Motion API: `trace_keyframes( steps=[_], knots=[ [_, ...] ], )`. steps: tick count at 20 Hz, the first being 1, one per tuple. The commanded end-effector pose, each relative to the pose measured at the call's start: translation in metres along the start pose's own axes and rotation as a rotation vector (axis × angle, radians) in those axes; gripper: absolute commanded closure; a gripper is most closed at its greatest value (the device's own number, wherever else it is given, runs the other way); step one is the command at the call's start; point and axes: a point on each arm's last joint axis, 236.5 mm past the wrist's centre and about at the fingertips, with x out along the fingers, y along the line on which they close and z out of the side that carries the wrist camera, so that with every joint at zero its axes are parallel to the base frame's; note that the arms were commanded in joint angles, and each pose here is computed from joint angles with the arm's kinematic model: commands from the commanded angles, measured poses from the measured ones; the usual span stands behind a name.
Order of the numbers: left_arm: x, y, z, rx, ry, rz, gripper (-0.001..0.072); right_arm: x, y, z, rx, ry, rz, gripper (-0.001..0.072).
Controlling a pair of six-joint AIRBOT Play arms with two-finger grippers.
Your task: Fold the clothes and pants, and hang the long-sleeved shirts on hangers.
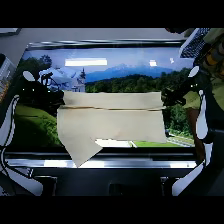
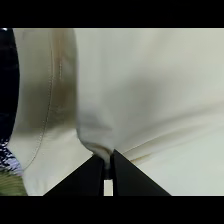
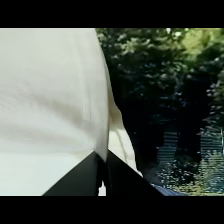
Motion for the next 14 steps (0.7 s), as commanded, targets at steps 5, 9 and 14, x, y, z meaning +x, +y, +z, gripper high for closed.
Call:
trace_keyframes(
  steps=[5,9,14],
  knots=[
    [0.008,0.005,-0.005,-0.008,0.032,0.012,0.0359,0.016,-0.002,-0.016,0.013,0.072,0.009,0.0397],
    [-0.026,0.014,-0.014,-0.011,0.025,0.033,0.0097,-0.009,0.008,-0.031,-0.146,0.080,0.057,0.0263],
    [-0.073,0.050,-0.089,-0.223,0.000,-0.025,0.0099,-0.062,-0.019,-0.040,-0.122,-0.120,0.151,0.0265]
  ],
)
